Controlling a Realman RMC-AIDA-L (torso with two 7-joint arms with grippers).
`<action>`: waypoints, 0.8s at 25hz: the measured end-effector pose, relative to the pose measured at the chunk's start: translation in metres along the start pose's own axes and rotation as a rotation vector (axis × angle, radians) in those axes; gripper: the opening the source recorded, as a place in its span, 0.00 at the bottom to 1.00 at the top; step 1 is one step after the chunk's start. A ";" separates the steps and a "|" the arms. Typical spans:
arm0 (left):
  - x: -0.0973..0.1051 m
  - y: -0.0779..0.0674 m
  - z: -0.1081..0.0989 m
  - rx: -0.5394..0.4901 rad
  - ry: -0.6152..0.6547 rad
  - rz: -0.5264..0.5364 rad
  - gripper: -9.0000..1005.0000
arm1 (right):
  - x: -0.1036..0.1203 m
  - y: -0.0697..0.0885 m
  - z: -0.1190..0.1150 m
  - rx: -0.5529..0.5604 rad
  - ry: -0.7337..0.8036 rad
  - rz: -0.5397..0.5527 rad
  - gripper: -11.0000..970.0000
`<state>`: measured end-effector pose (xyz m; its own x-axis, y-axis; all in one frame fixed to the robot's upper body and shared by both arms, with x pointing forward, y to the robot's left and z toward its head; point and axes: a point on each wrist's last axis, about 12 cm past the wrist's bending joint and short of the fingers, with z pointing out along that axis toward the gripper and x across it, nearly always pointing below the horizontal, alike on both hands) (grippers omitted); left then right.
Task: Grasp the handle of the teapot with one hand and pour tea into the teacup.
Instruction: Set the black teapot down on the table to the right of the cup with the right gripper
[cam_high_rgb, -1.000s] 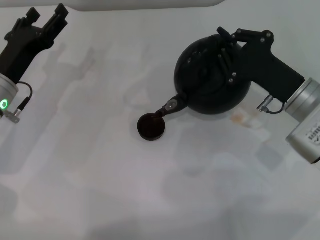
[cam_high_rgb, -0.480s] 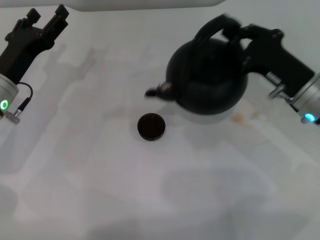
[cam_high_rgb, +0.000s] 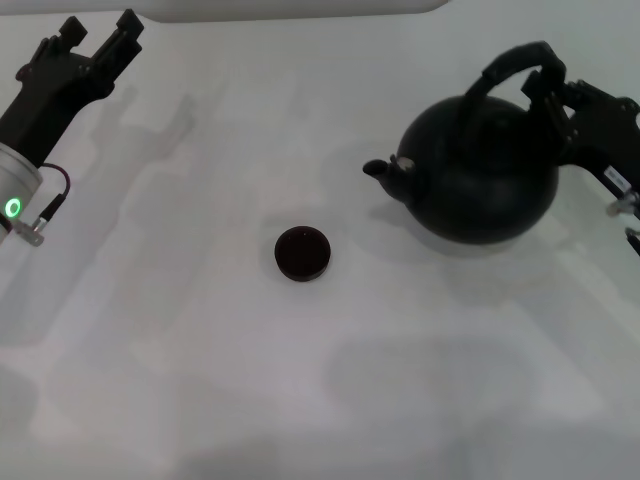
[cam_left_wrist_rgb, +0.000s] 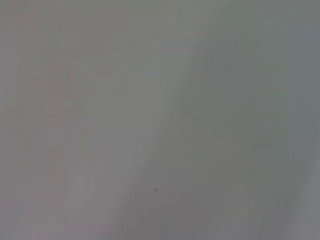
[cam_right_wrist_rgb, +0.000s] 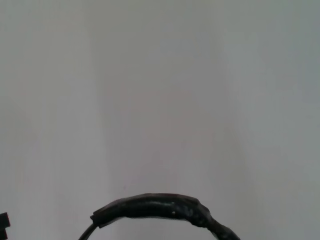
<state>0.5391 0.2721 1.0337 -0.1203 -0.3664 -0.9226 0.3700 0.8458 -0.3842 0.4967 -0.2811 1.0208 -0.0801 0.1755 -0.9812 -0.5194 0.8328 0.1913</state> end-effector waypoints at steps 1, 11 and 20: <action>0.000 0.000 0.000 0.000 0.000 0.000 0.88 | 0.001 0.000 -0.004 0.003 0.000 0.000 0.13; 0.000 0.000 0.000 -0.001 0.001 0.000 0.88 | 0.010 0.000 -0.019 0.022 0.037 -0.073 0.13; 0.001 0.001 -0.001 -0.004 0.005 0.001 0.88 | 0.013 0.000 -0.014 0.029 0.062 -0.155 0.13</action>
<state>0.5385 0.2726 1.0326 -0.1242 -0.3640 -0.9231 0.3664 0.8477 -0.3835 0.4836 -0.2866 1.0080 -0.0536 0.0119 -0.9985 -0.5049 0.8623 0.0374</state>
